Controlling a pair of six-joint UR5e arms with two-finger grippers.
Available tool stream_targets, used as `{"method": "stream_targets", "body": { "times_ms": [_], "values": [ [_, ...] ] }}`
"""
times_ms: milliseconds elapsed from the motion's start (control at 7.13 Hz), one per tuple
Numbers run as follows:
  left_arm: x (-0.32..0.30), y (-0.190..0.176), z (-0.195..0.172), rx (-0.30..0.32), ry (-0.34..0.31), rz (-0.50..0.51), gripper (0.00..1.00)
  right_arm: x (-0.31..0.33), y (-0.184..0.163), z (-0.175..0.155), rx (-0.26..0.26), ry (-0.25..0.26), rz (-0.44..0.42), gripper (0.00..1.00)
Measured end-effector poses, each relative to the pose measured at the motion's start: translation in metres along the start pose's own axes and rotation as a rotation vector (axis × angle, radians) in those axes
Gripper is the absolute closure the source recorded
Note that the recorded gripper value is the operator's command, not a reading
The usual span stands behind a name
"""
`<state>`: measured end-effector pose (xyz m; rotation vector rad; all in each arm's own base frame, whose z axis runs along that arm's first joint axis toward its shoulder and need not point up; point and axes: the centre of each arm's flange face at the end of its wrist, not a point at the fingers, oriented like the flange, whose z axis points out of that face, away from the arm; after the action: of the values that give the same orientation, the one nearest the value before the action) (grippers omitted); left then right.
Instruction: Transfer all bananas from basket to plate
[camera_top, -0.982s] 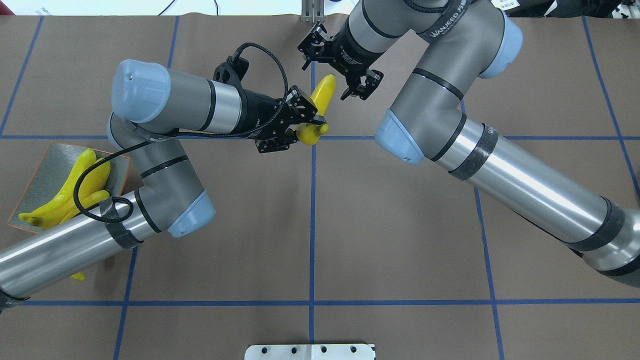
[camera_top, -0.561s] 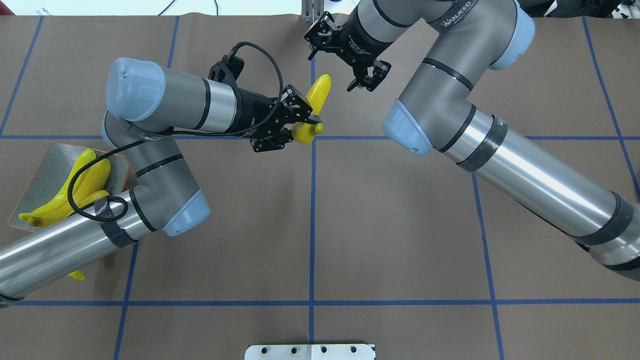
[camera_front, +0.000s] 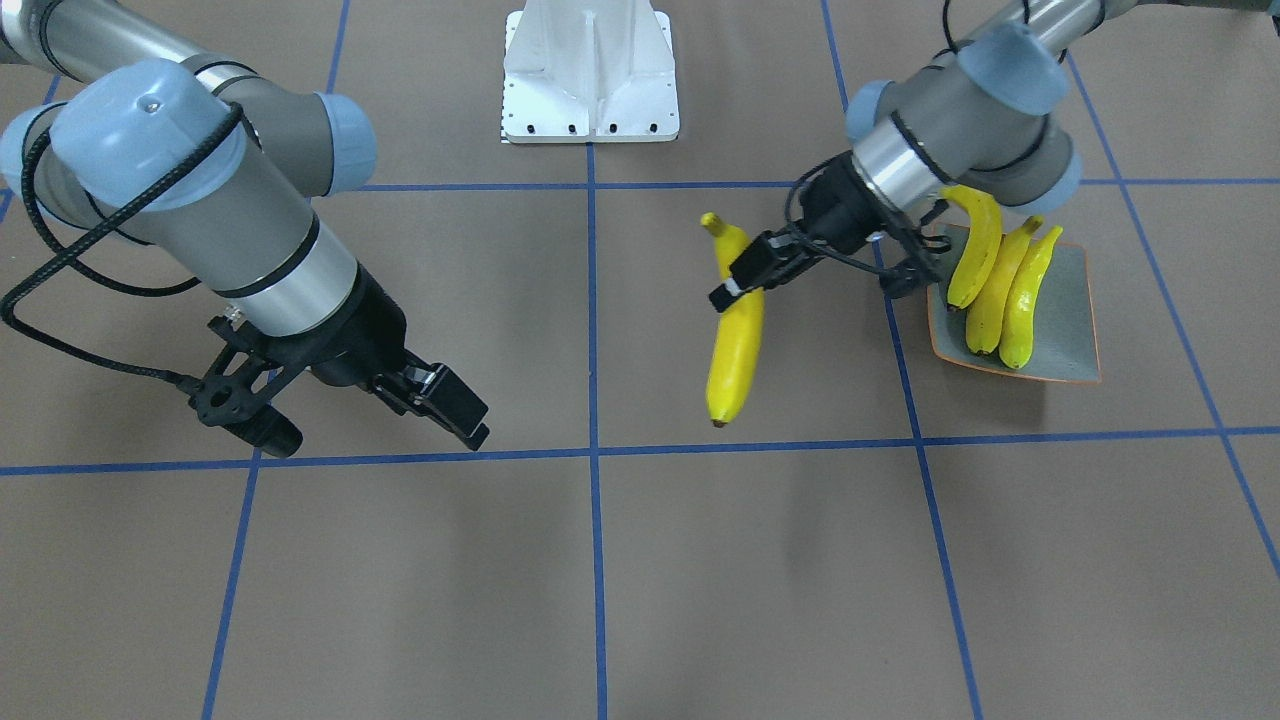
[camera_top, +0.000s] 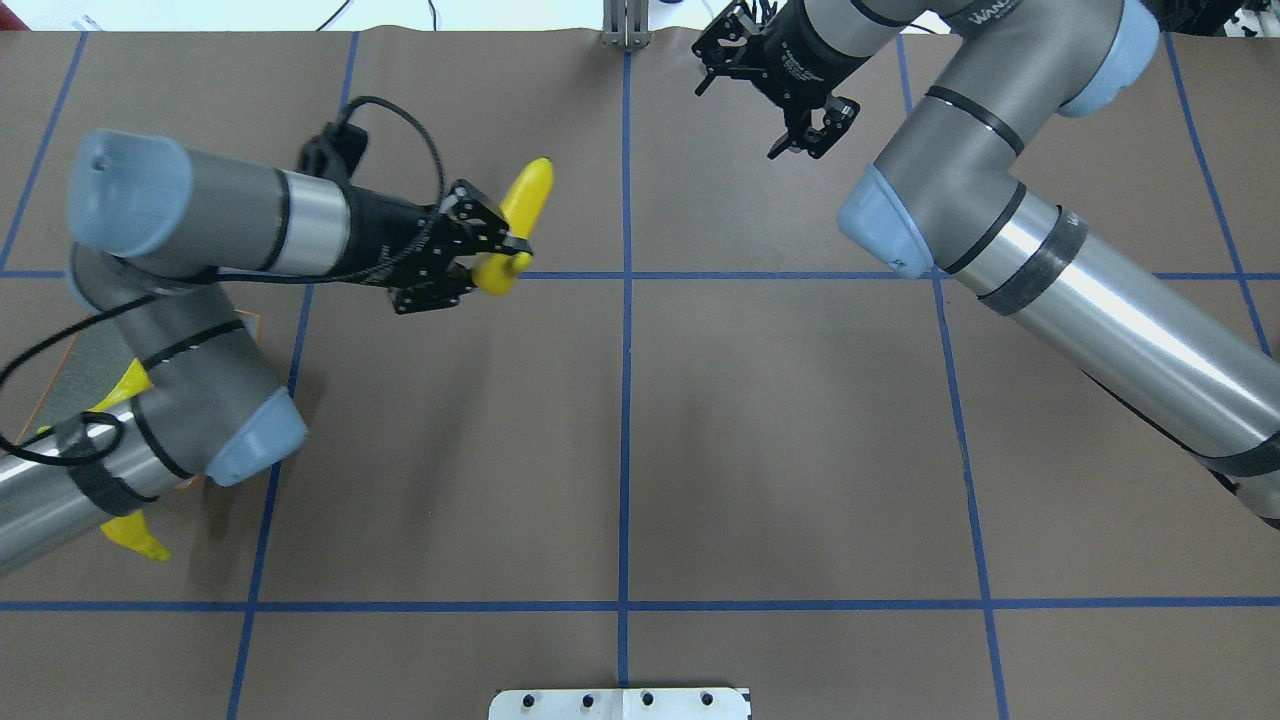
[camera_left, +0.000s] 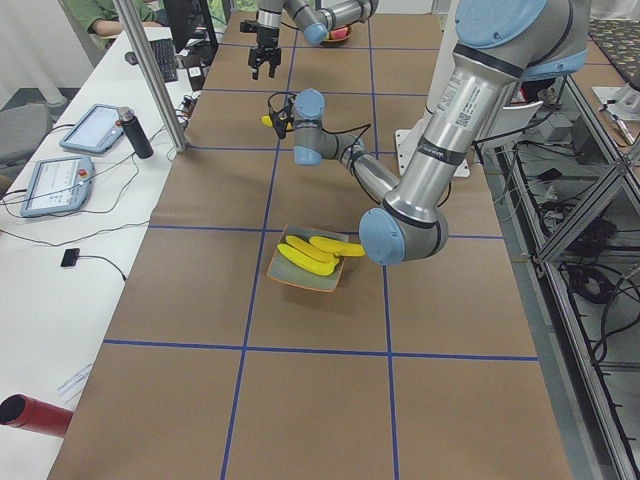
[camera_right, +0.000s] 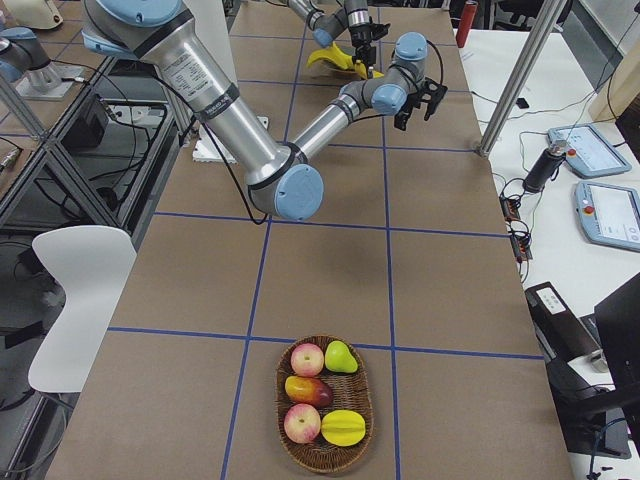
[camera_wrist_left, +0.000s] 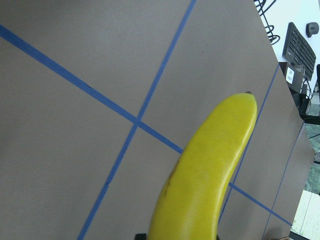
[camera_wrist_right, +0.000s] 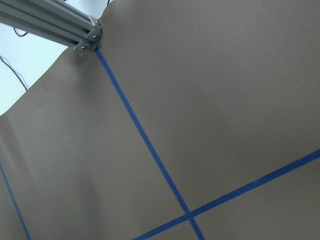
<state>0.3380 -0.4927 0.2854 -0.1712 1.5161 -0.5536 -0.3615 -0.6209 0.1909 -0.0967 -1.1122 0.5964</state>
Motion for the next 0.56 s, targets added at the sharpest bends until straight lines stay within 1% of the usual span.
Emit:
{"method": "stream_targets", "body": {
  "times_ms": [140, 281, 421, 561],
  "values": [
    [-0.029, -0.033, -0.043, -0.009, -0.048, 0.034, 1.0, 0.007, -0.008, -0.001, 0.007, 0.006, -0.005, 0.0],
    [-0.067, -0.06, -0.079, -0.022, -0.098, 0.11, 1.0, 0.01, -0.012, -0.001, 0.012, 0.01, -0.01, 0.0],
    [-0.104, -0.08, -0.103, -0.029, -0.143, 0.179, 1.0, 0.012, -0.014, -0.001, 0.014, 0.012, -0.014, 0.0],
    [-0.137, -0.094, -0.115, -0.032, -0.181, 0.221, 1.0, 0.013, -0.015, 0.001, 0.014, 0.015, -0.016, 0.0]
  ]
}}
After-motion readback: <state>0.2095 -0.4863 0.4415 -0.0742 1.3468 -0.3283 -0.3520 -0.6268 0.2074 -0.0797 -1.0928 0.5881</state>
